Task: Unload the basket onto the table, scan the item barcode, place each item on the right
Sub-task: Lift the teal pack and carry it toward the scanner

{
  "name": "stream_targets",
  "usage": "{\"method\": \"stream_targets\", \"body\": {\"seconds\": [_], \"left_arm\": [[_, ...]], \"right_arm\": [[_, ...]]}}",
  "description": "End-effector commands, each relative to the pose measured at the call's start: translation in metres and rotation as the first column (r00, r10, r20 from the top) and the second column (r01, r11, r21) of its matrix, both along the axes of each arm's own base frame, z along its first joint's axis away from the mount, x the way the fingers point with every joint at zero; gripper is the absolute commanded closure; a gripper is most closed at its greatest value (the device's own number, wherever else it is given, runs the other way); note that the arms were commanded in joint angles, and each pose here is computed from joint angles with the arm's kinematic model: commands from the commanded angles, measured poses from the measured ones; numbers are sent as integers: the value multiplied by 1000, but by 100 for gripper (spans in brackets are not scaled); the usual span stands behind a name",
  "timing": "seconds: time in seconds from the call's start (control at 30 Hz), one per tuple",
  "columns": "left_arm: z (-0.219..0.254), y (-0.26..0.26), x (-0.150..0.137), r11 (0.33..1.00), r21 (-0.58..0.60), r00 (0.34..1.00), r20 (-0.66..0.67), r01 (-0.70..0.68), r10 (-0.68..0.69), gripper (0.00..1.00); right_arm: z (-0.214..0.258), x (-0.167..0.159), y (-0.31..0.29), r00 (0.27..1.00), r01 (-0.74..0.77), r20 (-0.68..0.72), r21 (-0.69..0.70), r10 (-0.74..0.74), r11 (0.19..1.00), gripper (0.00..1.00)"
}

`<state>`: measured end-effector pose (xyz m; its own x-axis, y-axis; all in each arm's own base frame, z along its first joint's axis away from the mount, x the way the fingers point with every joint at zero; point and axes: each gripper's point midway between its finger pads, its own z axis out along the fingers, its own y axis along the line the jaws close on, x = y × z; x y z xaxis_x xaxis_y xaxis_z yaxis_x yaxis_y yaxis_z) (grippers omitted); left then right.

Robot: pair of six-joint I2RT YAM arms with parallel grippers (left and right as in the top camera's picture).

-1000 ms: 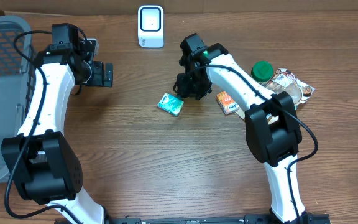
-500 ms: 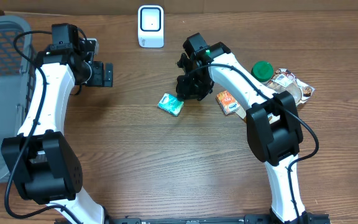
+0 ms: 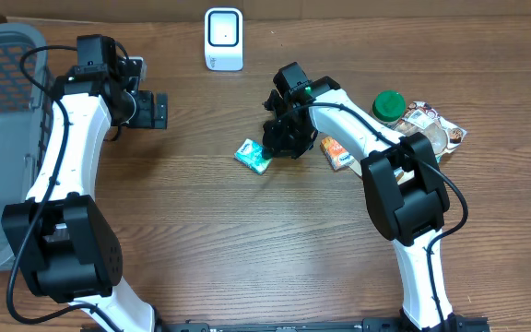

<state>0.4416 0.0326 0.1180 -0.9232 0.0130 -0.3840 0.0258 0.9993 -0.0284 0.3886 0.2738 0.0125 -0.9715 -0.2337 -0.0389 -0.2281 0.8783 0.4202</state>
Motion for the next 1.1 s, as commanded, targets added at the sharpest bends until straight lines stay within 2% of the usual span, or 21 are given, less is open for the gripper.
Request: {"method": "stream_targets", "body": {"seconds": [0.0, 0.2, 0.3, 0.43, 0.53, 0.6, 0.63, 0.73, 0.83, 0.9, 1.0, 1.07], "left_arm": [[7, -1, 3, 1000, -3, 1000, 20, 13, -13, 1], [7, -1, 3, 1000, -3, 1000, 20, 13, -13, 1], [7, -1, 3, 1000, -3, 1000, 20, 13, -13, 0], [7, -1, 3, 1000, -3, 1000, 20, 13, -13, 1], [7, -1, 3, 1000, -3, 1000, 20, 13, -13, 0], [7, -1, 3, 1000, -3, 1000, 20, 13, -13, 0], [7, -1, 3, 1000, -3, 1000, 20, 13, -13, 0], [7, -1, 3, 1000, -3, 1000, 20, 13, -13, 1], [7, -1, 3, 1000, -3, 1000, 20, 13, -13, 1], [7, -1, 3, 1000, -3, 1000, 20, 13, -13, 0], [7, -1, 3, 1000, -3, 1000, 20, 13, -13, 0], [7, -1, 3, 1000, -3, 1000, 20, 13, -13, 0]], "right_arm": [[-5, -5, 5, 999, 19, -27, 14, -18, 1000, 76], [-11, -13, 12, 995, 76, -69, 0, -76, 997, 73], [-18, -21, 13, 983, 145, -114, -19, -146, 989, 62], [-28, -26, 14, 972, 188, -137, -28, -190, 982, 62], [-28, -25, 15, 968, 206, -141, -29, -208, 978, 78], [-28, -25, 15, 967, 212, -141, -27, -213, 977, 93], [-27, -25, 16, 967, 211, -143, -25, -212, 977, 96], [-21, -25, 21, 965, 208, -163, 9, -204, 978, 96], [-1, -21, 29, 964, 202, -196, 103, -180, 974, 96], [22, -19, 36, 968, 176, -215, 216, -129, 960, 96], [72, -16, 39, 974, 132, -224, 423, -37, 896, 96], [99, -13, 30, 973, 138, -229, 500, -23, 855, 96]]}}
